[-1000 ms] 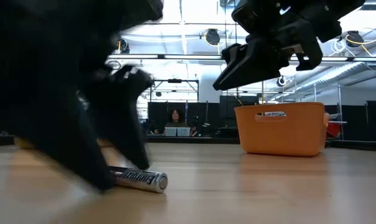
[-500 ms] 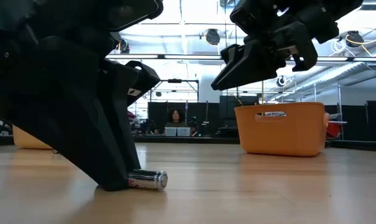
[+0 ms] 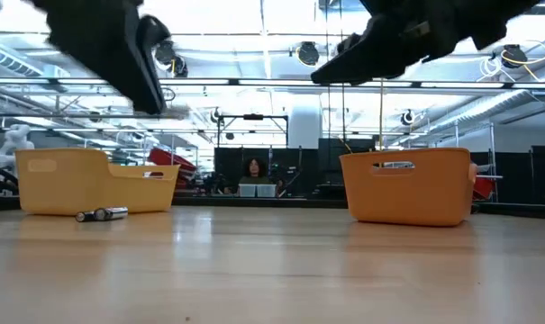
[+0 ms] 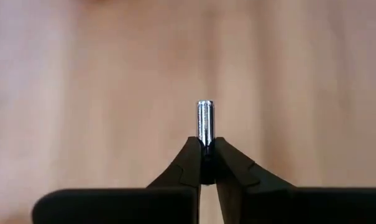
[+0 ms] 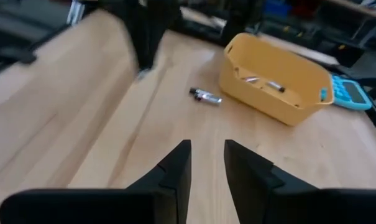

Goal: Sort batteries
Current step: Put the silver battery into the yellow bin

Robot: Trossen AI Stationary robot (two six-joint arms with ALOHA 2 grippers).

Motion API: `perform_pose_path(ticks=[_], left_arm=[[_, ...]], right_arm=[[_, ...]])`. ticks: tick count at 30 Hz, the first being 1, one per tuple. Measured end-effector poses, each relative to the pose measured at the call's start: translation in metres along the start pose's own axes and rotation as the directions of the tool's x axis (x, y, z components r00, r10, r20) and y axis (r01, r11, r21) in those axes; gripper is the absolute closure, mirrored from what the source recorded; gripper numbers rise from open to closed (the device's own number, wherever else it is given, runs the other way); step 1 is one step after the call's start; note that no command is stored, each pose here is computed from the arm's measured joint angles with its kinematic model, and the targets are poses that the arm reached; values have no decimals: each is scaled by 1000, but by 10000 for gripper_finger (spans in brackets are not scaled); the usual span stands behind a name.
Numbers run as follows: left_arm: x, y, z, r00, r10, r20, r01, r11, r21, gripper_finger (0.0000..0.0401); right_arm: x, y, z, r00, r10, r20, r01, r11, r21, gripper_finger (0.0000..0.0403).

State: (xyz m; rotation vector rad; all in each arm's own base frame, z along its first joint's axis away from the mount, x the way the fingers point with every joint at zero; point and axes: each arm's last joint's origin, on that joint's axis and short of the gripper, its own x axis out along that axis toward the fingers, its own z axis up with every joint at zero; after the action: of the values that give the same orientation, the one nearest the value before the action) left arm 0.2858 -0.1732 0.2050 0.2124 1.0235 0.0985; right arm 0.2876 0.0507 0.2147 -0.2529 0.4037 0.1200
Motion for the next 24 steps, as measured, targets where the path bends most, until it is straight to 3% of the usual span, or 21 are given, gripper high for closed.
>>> perform_pose_path(ticks=[6,10,18,24], left_arm=[[-49,44,-13,980,193,-42,-197,967,-161,375],[-68,67,-17,968,244,-53,-250,940,-231,375],[-73,111,-50,956,272,-108,-293,894,-340,375],[-69,137,-88,972,207,-112,-235,829,-508,375]], right_arm=[[-7,4,-26,983,-53,178,32,992,119,316],[-11,4,-38,976,-81,203,53,989,137,316],[-11,-2,-42,981,-49,187,25,991,130,317],[-11,-5,-43,981,-55,184,30,990,136,317]])
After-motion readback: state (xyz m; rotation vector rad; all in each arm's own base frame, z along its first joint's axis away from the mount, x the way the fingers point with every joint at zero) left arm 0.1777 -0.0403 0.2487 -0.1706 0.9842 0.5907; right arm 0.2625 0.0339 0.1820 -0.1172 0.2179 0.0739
